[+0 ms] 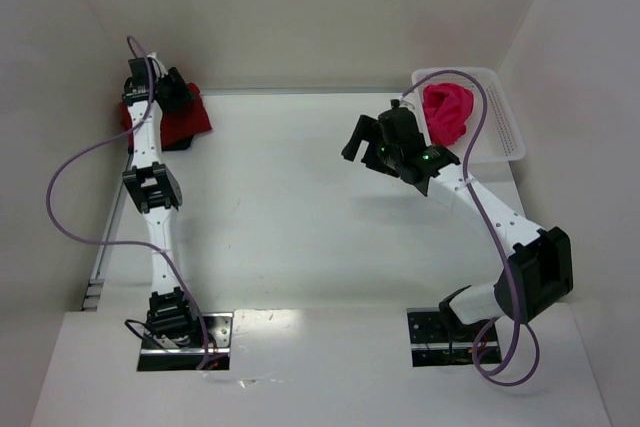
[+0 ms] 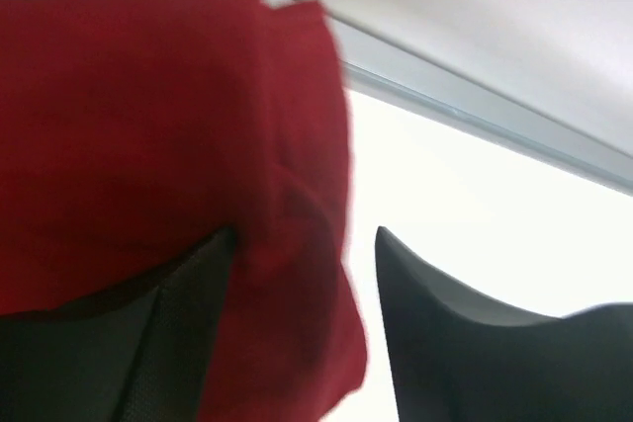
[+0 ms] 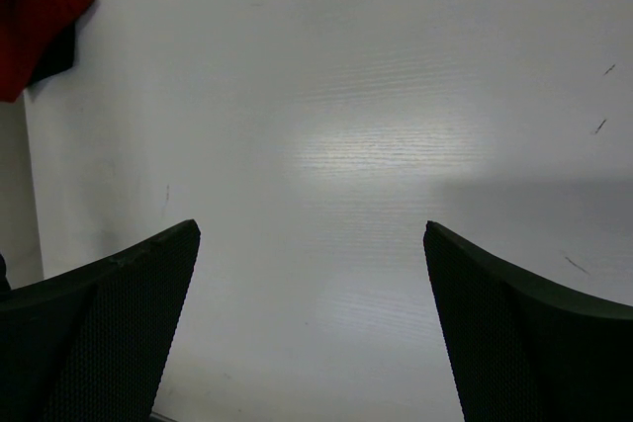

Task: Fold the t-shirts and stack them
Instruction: Put the neatly folded tshirt into the corner of the board with the left arm

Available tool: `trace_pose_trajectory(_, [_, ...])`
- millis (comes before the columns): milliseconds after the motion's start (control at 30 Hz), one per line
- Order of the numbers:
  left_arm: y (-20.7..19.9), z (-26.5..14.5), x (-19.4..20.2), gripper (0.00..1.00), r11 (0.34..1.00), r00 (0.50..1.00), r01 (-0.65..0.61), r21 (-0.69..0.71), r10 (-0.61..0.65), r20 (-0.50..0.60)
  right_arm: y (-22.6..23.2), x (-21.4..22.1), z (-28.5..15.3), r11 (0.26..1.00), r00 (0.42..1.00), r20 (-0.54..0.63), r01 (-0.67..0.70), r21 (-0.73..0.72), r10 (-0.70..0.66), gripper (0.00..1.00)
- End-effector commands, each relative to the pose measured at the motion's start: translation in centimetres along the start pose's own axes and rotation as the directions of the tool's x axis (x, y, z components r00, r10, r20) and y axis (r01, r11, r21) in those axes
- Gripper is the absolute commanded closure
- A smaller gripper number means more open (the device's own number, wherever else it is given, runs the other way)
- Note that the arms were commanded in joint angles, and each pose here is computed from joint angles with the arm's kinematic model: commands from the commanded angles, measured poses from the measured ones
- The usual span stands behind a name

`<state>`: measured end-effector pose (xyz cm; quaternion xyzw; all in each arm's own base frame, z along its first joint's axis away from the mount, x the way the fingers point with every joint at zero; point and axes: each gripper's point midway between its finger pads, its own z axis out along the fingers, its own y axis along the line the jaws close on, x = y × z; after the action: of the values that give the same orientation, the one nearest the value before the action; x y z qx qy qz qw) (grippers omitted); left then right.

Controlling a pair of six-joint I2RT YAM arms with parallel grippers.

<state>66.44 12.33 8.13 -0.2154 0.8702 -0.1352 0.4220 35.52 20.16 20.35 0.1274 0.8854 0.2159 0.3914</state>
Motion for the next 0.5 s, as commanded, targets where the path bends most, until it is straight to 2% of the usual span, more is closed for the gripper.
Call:
trace_pose_trajectory(0, [-4.0, 0.2, 1.9, 0.31, 0.971, 0.996, 0.043, 0.234, -0.024, -0.083, 0.1, -1.2, -0.2, 0.999, 0.998, 0.053, -0.037, -0.004, 0.037, 0.00])
trace_pose_trajectory(67, [-5.1, -0.9, 1.2, 0.26, 0.963, 0.996, 0.049, 0.266, -0.029, -0.080, 0.1, -1.2, -0.2, 0.999, 0.998, 0.053, -0.037, -0.004, 0.037, 0.00])
trace_pose_trajectory(233, [-6.4, -2.4, -0.9, 0.22, 0.954, 0.999, 0.028, 0.299, -0.020, -0.029, -0.1, -1.0, -0.8, 0.999, 0.997, 0.060, -0.047, -0.011, 0.048, 0.00])
trace_pose_trajectory(400, [-4.7, -0.5, -0.4, 0.41, 0.962, 0.996, 0.084, 0.259, -0.080, -0.024, 0.0, -1.2, -1.5, 0.999, 0.996, 0.073, -0.049, -0.024, 0.050, 0.00])
trace_pose_trajectory(433, [-4.5, -0.5, -0.5, 0.52, 0.964, 0.996, 0.084, 0.251, -0.081, -0.020, -0.2, -1.0, -1.5, 0.999, 0.997, 0.067, -0.048, -0.017, 0.049, 0.00])
trace_pose_trajectory(467, [-4.5, -0.5, -0.5, 0.57, 0.964, 0.996, 0.084, 0.251, -0.081, -0.020, -0.2, -1.0, -1.5, 0.999, 0.997, 0.067, -0.048, -0.017, 0.049, 0.00])
